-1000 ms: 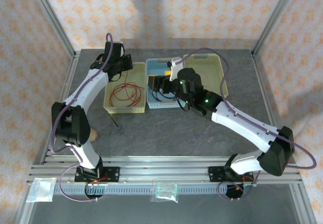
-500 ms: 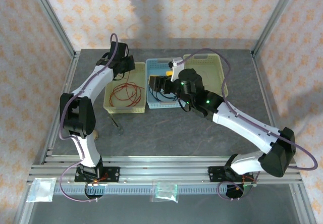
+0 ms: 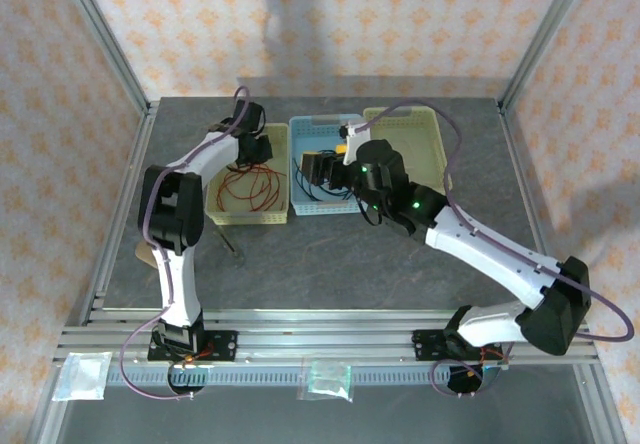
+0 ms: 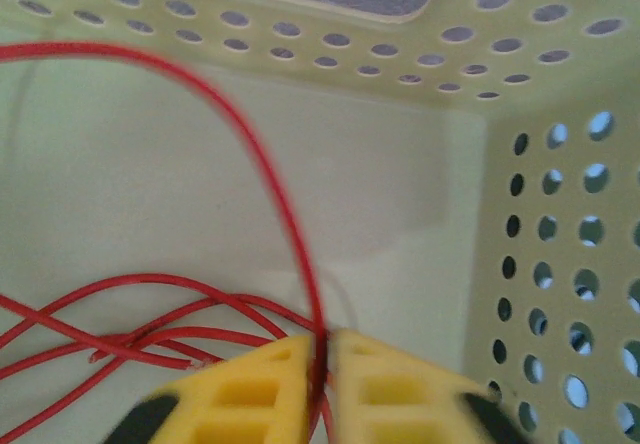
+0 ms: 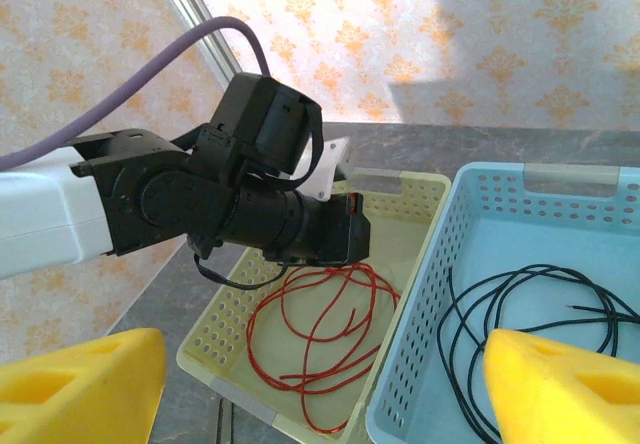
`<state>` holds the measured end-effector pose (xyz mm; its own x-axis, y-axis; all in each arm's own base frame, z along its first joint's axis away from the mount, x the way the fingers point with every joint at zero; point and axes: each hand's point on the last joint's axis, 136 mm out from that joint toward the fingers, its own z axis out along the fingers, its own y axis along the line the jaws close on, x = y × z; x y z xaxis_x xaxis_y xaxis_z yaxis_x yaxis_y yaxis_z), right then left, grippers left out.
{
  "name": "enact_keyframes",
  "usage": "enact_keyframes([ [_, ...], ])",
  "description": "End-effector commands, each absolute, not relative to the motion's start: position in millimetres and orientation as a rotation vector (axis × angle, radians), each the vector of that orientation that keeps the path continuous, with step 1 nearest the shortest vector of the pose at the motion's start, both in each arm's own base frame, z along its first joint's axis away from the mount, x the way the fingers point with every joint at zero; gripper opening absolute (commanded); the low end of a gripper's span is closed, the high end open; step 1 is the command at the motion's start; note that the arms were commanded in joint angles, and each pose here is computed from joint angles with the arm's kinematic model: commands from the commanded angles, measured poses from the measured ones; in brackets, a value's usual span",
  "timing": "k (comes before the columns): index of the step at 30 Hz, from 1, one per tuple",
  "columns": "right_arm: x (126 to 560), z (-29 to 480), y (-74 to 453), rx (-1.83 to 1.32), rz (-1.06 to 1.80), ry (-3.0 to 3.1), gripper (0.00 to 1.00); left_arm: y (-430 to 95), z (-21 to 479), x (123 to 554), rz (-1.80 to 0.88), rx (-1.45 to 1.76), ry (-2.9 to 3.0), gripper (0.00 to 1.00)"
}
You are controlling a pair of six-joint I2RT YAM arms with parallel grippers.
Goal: Untangle the cables
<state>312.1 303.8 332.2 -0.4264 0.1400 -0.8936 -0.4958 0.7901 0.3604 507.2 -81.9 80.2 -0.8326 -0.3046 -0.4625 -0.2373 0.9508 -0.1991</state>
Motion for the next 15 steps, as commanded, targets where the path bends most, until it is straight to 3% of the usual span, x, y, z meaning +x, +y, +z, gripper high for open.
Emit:
enact_keyframes([
  [1,310.4,333.4,293.7,-0.237,0.703,1.887,0.83,-77.9,96.6,514.6,-0.152,-0.414,2.568,0.3],
  [6,316.1,330.9,282.3,-0.164,0.654,1.889,0.83,-81.8,113.5,516.4,-0.19,-0.408,2.533,0.54],
  [15,326.1,328.3,265.4,-0.091,0.561,1.901,0.86,-106.9,192.1,486.1,-0.268,-0.261,2.378,0.84],
])
